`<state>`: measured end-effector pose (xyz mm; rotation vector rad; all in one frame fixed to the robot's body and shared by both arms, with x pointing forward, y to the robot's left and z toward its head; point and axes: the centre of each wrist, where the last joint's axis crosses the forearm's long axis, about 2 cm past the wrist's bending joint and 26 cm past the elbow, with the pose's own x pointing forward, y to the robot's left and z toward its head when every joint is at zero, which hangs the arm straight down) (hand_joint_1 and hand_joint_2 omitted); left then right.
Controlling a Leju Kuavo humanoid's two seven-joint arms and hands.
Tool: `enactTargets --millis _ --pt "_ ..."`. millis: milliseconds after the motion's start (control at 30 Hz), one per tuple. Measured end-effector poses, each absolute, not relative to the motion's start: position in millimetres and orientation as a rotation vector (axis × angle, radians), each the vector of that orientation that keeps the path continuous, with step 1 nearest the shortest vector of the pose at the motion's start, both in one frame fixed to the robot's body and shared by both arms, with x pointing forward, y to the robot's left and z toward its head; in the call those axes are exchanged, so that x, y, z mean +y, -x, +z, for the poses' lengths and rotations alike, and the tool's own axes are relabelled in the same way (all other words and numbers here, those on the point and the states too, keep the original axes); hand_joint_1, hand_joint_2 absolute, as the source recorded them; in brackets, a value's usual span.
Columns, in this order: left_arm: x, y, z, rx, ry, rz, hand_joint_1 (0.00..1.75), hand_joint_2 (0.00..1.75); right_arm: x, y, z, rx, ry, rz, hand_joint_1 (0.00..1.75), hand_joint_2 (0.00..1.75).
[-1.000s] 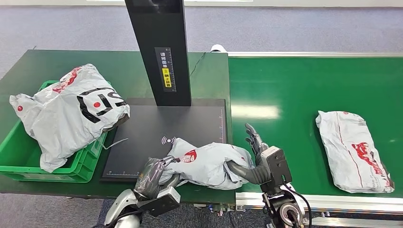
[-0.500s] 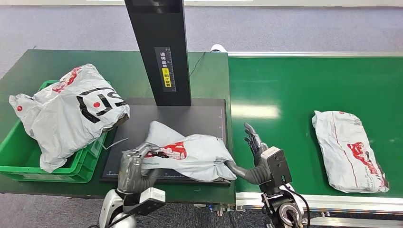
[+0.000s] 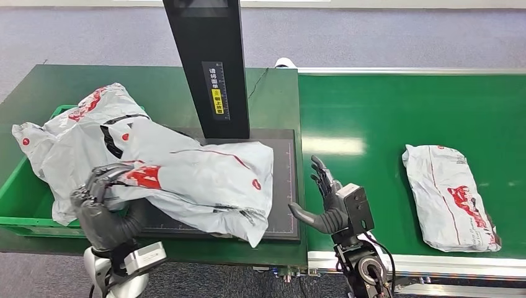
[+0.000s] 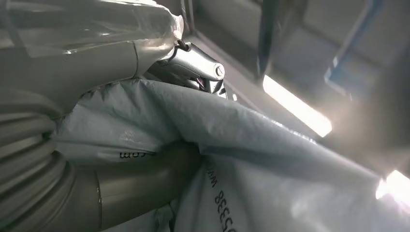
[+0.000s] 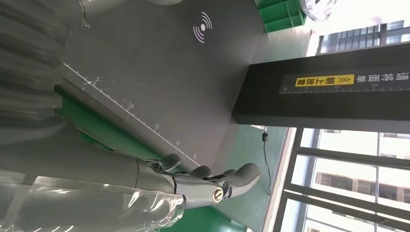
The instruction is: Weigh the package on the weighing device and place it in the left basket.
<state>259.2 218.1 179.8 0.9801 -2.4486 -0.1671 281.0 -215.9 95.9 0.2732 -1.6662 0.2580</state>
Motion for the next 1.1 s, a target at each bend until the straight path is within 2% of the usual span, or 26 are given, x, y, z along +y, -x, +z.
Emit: enactTargets --millis 300,467,667,767,900,1100 --pt "241 -258 220 -2.465 -1.254 -0.092 1.75 1.75 -209 -282 91 -1.643 -0.282 0.276 0.0 1.75" --pt "256 -277 208 -2.233 -1.364 -0.163 1.75 1.75 -211 -274 86 -1.629 -0.274 0.276 0.0 1.75" --pt "264 -290 200 -2.124 -1.384 -0.169 1.75 1.75 -213 -270 83 -1.621 -0.272 0.279 0.0 1.75" --pt "269 -300 195 -1.93 -1.407 -0.157 1.75 1.75 -214 -270 83 -1.618 -0.266 0.294 0.0 1.75" --pt "289 -323 183 -1.635 -1.425 -0.146 1.75 0.0 -214 -269 83 -1.604 -0.263 0.325 0.0 1.75" --pt "327 -347 168 -1.46 -1.483 -0.216 1.75 0.0 -216 -269 82 -1.597 -0.267 0.348 0.0 1.75"
